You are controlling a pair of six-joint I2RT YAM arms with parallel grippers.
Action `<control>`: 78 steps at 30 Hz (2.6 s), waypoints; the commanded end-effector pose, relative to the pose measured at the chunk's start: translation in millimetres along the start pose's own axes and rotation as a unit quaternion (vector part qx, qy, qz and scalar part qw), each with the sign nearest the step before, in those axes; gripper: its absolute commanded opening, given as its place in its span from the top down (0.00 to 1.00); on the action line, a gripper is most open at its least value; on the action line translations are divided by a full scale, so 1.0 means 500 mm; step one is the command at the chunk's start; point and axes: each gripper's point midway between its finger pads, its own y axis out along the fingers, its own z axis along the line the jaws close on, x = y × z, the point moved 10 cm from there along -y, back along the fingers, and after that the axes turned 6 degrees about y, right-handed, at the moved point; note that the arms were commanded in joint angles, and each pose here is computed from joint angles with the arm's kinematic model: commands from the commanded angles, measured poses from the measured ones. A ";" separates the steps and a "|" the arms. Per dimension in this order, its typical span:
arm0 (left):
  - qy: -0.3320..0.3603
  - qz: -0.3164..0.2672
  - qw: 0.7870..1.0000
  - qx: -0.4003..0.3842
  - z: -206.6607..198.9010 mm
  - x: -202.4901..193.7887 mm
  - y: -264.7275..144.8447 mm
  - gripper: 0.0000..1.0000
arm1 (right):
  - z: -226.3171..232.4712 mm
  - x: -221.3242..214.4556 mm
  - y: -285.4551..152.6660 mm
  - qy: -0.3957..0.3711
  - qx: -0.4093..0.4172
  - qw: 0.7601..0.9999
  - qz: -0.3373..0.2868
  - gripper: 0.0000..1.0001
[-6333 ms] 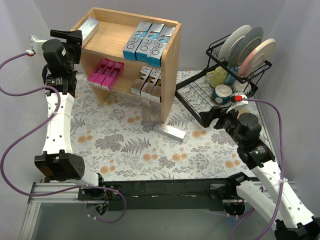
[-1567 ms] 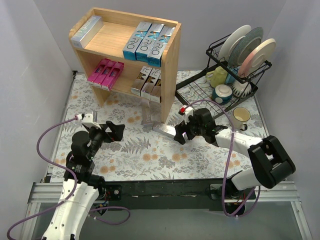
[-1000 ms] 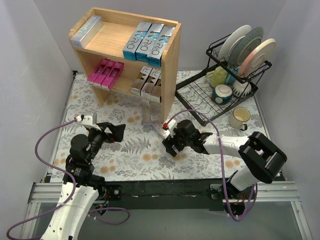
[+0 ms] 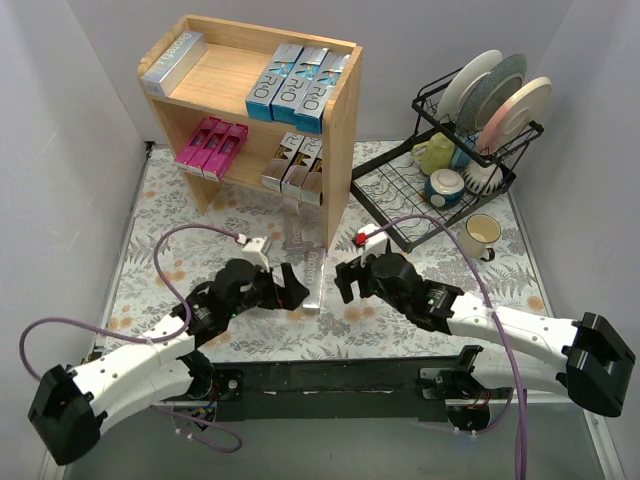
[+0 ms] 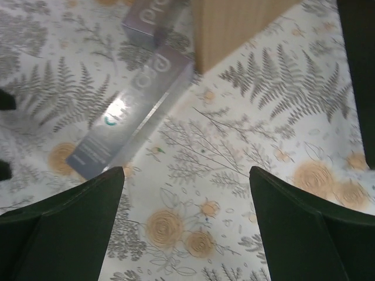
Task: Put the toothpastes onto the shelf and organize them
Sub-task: Adjust the toothpaste at the center of the board, then pick up the toothpaste from the center of the board.
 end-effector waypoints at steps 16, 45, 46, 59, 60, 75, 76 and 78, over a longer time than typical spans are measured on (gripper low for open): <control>0.116 -0.088 0.971 0.191 -0.116 -0.102 0.145 0.05 | -0.122 -0.045 -0.056 0.109 -0.176 0.976 -0.069 0.04; 0.079 -0.035 0.996 0.025 -0.192 -0.034 0.012 0.80 | -0.150 -0.041 -0.085 0.090 -0.216 0.967 -0.104 0.06; 0.088 -0.037 0.995 0.004 -0.197 -0.024 -0.001 0.80 | -0.152 -0.040 -0.087 0.090 -0.220 0.966 -0.106 0.06; 0.205 -0.059 0.972 -0.101 -0.310 0.182 -0.149 0.84 | -0.181 -0.039 -0.152 0.153 -0.278 0.933 -0.171 0.08; 0.199 -0.085 0.970 -0.111 -0.334 0.231 -0.180 0.84 | -0.182 -0.041 -0.156 0.155 -0.279 0.932 -0.170 0.08; 0.272 -0.283 0.920 0.027 -0.373 0.517 -0.348 0.86 | -0.174 -0.029 -0.153 0.163 -0.254 0.935 -0.186 0.09; 0.277 -0.291 0.915 0.041 -0.372 0.526 -0.349 0.86 | -0.174 -0.033 -0.153 0.166 -0.251 0.935 -0.187 0.09; 0.294 -0.306 0.904 0.056 -0.379 0.549 -0.347 0.86 | -0.175 -0.038 -0.152 0.165 -0.243 0.936 -0.192 0.09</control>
